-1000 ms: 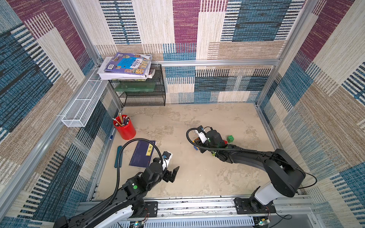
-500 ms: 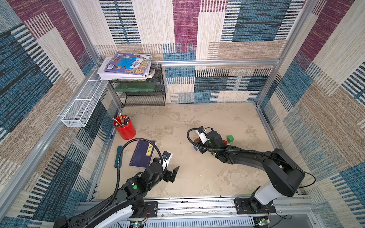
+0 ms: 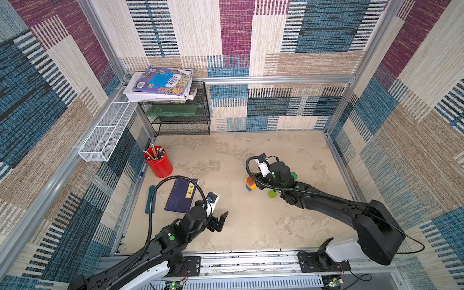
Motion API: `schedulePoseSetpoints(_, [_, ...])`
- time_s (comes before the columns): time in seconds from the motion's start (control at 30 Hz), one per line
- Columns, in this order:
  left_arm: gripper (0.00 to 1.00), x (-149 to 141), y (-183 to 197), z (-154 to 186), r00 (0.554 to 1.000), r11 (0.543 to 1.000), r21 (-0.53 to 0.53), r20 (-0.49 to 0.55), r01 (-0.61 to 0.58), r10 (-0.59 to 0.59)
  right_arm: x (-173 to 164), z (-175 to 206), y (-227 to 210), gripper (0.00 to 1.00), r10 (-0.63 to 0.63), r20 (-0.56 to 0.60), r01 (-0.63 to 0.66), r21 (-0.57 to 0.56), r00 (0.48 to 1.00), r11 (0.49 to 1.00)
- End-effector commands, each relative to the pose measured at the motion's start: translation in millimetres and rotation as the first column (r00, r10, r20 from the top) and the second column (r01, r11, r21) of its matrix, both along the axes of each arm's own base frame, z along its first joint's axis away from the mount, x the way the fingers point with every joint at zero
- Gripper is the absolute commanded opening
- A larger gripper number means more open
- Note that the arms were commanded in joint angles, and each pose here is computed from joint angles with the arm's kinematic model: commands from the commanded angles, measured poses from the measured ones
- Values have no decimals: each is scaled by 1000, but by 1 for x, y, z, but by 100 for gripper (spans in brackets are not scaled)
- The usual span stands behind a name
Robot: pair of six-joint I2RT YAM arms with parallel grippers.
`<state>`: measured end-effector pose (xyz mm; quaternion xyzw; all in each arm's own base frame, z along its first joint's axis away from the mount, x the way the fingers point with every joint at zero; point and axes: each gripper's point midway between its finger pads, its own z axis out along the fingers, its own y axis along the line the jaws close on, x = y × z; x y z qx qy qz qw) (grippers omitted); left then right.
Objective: Assemble the letter f with lego
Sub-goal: Place the lego brick at the center of the board, then pick up the lego brick from the center of the board.
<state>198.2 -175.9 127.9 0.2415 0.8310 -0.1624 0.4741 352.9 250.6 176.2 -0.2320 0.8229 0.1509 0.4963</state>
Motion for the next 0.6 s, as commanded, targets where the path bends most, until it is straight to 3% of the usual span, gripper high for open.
schedulePoseSetpoints(0.0, [99, -2, -10, 7, 999, 998, -36, 9, 47, -47, 5, -2, -25, 58, -82, -64, 79, -42, 995, 996])
schedulePoseSetpoints(0.17, [99, -3, -11, 8, 999, 998, -37, 9, 53, -52, 25, -24, -70, 60, -216, -171, 190, -155, 961, 969])
schedulePoseSetpoints(0.33, [99, -2, -8, 7, 999, 999, -31, 8, 40, -40, 41, -43, -88, 63, -292, -241, 238, -231, 926, 943])
schedulePoseSetpoints(0.57, [99, -1, -6, 6, 1000, 999, -24, 7, 25, -25, 60, -70, -91, 66, -310, -310, 207, -322, 899, 924])
